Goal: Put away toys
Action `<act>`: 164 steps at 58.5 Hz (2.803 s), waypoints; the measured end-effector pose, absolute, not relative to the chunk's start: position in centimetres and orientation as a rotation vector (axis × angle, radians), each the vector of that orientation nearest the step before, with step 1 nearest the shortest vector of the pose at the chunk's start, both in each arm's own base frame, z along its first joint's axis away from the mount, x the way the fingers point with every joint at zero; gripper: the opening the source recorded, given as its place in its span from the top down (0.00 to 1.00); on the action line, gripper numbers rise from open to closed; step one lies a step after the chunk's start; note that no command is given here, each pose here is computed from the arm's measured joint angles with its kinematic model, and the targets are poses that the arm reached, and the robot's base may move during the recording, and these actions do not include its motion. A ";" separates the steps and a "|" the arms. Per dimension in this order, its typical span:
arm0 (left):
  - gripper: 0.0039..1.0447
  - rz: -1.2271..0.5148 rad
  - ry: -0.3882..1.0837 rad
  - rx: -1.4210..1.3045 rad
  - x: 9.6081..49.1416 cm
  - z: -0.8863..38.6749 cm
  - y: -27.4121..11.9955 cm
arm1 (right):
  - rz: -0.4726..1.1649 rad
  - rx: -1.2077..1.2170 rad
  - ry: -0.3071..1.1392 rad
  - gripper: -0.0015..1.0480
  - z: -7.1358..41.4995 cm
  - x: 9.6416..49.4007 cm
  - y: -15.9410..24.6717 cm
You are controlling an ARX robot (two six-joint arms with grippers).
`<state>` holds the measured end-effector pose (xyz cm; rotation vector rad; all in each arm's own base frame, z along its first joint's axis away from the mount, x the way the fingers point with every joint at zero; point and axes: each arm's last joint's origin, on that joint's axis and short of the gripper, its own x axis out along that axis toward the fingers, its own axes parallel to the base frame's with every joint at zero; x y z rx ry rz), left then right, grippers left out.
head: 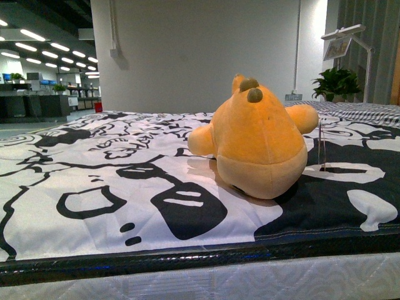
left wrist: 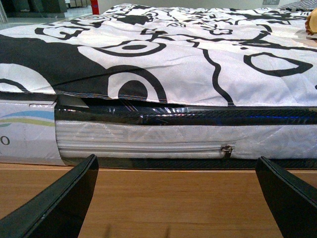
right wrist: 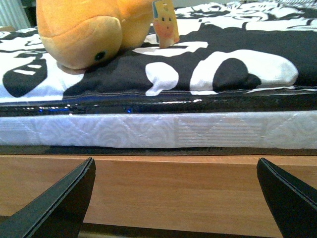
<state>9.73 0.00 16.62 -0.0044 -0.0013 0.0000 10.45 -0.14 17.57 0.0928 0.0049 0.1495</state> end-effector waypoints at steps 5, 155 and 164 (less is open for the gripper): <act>0.06 0.000 -0.001 -0.004 9.7 16.6 0.0 | 0.158 0.104 -0.044 0.06 19.6 11.4 -0.3; 0.06 0.000 -0.001 -0.004 9.7 16.6 0.0 | 0.188 -0.063 0.072 0.28 26.2 34.4 13.1; 0.06 0.000 -0.001 -0.004 9.7 16.6 0.0 | 0.176 -0.057 0.071 0.47 27.4 33.6 12.3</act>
